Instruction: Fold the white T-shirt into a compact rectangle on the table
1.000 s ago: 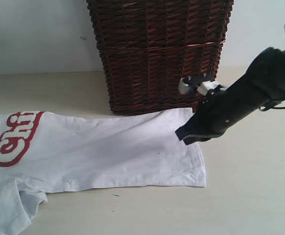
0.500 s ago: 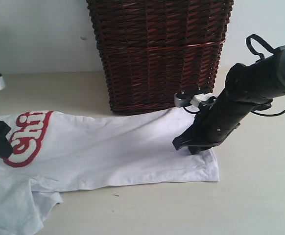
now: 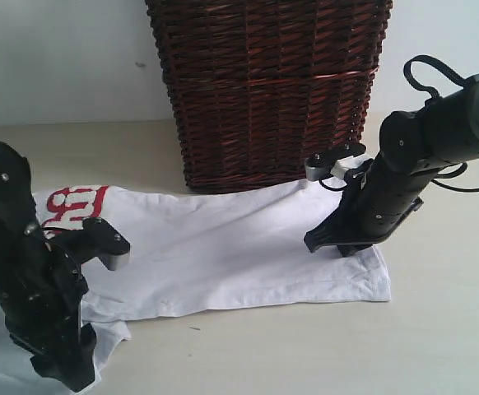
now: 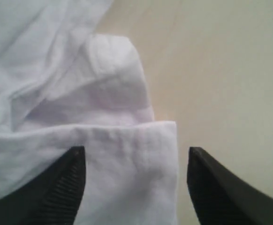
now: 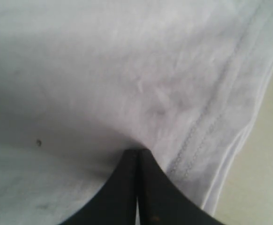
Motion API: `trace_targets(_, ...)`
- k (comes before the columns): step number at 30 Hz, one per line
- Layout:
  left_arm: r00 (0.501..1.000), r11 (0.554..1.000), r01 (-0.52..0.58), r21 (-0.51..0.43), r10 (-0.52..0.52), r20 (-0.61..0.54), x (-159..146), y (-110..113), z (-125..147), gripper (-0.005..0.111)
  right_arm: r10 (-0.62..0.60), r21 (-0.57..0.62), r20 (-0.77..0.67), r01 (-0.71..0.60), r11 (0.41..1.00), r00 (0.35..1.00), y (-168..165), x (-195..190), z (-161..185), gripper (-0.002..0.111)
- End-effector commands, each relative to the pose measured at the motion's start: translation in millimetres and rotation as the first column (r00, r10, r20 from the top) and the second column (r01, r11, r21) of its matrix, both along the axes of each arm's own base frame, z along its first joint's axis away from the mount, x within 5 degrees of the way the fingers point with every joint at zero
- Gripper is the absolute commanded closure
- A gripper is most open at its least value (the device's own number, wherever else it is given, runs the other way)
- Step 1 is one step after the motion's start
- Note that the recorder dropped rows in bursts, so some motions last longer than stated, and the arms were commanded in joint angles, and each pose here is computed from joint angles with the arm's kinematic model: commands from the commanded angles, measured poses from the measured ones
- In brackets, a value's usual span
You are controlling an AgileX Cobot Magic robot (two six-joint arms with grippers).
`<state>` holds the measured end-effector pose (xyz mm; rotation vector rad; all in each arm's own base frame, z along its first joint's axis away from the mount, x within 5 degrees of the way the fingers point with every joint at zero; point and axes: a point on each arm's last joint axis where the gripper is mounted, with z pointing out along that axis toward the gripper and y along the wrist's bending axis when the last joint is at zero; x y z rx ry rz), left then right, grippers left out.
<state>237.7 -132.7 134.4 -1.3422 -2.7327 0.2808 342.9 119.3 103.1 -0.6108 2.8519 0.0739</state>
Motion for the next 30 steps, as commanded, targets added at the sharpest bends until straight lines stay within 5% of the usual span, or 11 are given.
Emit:
trace_targets(1, 0.997, 0.985, 0.009, 0.174, -0.023, 0.074, -5, -5, -20, 0.033, 0.019, -0.064, -0.103, -0.025, 0.998, 0.994, -10, -11, -17, 0.108)
trace_targets(6, 0.991, 0.968, 0.133, 0.212, -0.135, -0.005, -28, -28, -34, 0.044, 0.019, -0.062, -0.096, -0.025, 0.998, 0.995, -10, -10, -17, 0.108)
trace_targets(8, 0.986, 0.958, 0.169, 0.232, -0.166, -0.030, -33, -32, -38, 0.076, 0.019, -0.062, -0.096, -0.025, 0.998, 0.995, -10, -10, -17, 0.108)
trace_targets(9, 0.984, 0.954, 0.176, 0.241, -0.169, -0.048, -34, -32, -36, 0.103, 0.019, -0.063, -0.098, -0.025, 0.998, 0.995, -10, -10, -17, 0.108)
trace_targets(10, 0.981, 0.948, 0.193, 0.254, -0.182, -0.068, -34, -31, -34, 0.106, 0.019, -0.063, -0.098, -0.025, 0.998, 0.995, -10, -10, -17, 0.108)
trace_targets(17, 0.942, 0.912, 0.334, 0.237, -0.315, -0.117, -25, -38, -1, 0.107, 0.019, -0.063, -0.098, -0.025, 0.998, 0.995, -10, -10, -17, 0.108)
trace_targets(22, 0.890, 0.870, 0.451, 0.201, -0.456, -0.023, -12, -41, 35, 0.107, 0.019, -0.063, -0.098, -0.025, 0.998, 0.995, -10, -10, -17, 0.108)
trace_targets(30, 0.674, 0.677, 0.616, 0.403, -0.717, 0.175, 22, -38, 56, 0.107, 0.019, -0.063, -0.099, -0.025, 0.998, 0.995, -10, -10, -18, 0.108)
